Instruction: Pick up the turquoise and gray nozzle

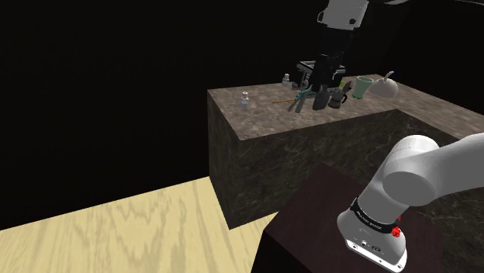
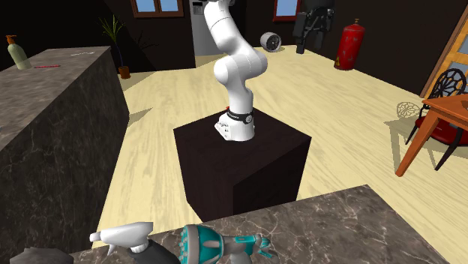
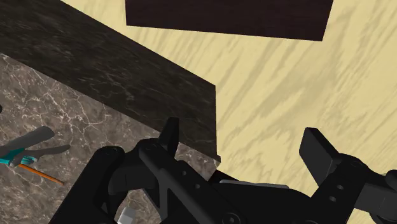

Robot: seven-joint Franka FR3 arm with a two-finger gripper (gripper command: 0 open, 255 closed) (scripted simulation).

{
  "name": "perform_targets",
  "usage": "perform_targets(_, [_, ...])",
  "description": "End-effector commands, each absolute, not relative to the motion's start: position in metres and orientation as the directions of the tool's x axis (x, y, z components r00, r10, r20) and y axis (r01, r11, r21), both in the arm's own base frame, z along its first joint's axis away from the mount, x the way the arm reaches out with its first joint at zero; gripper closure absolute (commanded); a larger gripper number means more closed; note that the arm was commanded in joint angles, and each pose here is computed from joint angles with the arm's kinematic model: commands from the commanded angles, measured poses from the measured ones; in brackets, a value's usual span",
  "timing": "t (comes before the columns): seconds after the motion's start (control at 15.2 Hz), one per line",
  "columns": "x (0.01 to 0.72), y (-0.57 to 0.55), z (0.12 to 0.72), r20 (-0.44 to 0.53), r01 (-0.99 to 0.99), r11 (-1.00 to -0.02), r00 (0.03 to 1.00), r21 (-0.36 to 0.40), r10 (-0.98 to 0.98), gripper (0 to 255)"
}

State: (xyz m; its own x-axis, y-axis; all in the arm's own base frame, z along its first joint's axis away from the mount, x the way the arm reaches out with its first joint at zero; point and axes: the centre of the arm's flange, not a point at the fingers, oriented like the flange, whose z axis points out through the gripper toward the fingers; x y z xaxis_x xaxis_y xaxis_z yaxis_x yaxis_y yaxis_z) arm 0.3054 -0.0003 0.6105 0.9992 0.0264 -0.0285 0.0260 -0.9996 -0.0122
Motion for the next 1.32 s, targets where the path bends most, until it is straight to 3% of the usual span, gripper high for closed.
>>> perform_targets(0.0, [0.305, 0.0, 0.61, -0.029, 0.026, -1.0, 0.999, -0.012, 0.026, 0])
perform_targets(1.25, [0.346, -0.219, 0.519, -0.053, 0.445, -0.895, 0.895, 0.03, 0.443, 0])
